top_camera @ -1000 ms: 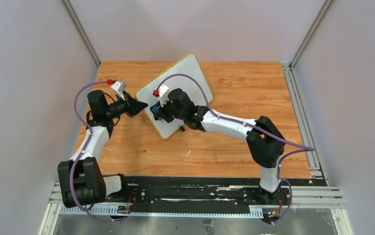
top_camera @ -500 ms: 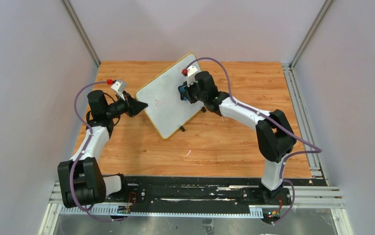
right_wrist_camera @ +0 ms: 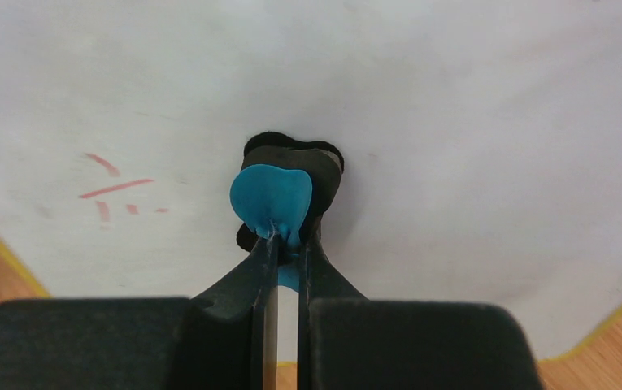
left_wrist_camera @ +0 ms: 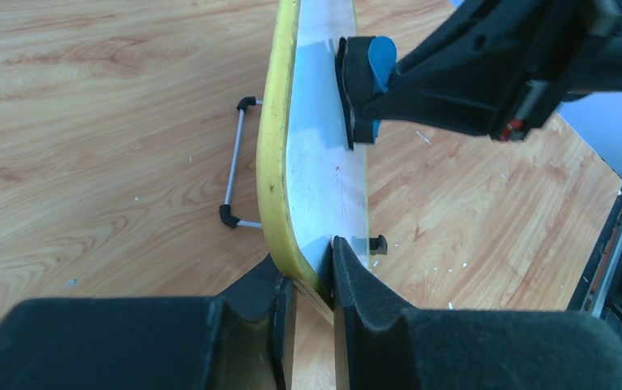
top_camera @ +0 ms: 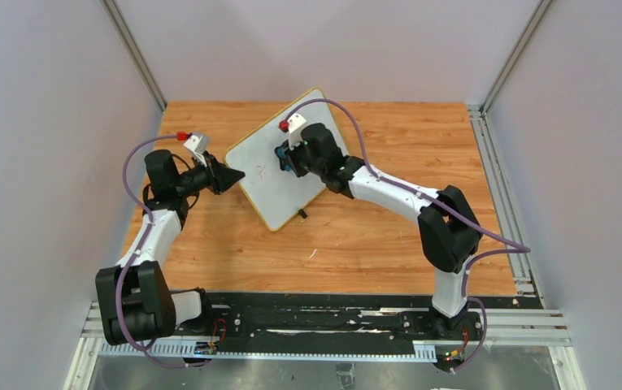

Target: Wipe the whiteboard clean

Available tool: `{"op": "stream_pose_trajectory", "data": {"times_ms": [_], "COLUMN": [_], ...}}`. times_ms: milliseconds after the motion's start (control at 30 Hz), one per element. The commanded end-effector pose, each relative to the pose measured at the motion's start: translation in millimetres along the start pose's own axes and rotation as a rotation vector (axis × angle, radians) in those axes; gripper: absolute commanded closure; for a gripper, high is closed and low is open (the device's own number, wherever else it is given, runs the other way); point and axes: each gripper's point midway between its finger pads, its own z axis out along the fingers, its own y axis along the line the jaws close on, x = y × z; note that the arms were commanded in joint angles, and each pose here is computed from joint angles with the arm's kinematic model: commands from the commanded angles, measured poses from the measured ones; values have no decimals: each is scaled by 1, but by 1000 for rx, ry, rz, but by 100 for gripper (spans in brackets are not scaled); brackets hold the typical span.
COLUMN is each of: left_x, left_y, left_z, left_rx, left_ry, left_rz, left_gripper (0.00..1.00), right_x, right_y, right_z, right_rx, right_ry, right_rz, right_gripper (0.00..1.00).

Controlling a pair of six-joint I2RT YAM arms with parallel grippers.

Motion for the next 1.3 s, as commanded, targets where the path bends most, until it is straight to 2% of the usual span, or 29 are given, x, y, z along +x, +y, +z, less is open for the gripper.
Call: {"op": "stream_pose_trajectory", "data": {"times_ms": [0,233,367,533,800,967,1100,1267], "left_x": [7,7,6,5,5,4,6,5], "left_y": [8,8,8,8,7,8,8,8], "left_z": [0,0,0,1,0,0,1,0], "left_rx": [-19,-18,-19,-19,-19,-21,-21,-24], "left_ry": [20,21,20,18,17,16,19,18], "left_rz": [122,121,120,122,123,124,121,123], "left_gripper": [100,100,100,100,100,100,100,100], "right_x": [-22,-19,-10,-4,0,-7,-7,-2], "right_y": [80,129,121,80,-19,-50,-38,3], "right_z": [9,10,14,13,-4,-15,-12,-4], "right_rx": [-158,-238,-201,-107,53,100,49,-36], "right_ry": [-63,-63,-46,-22,2,-2,-11,-17], "right_rz": [-22,-46,-62,-76,-38,-31,1,19], "right_gripper": [99,99,99,99,99,99,99,99]}}
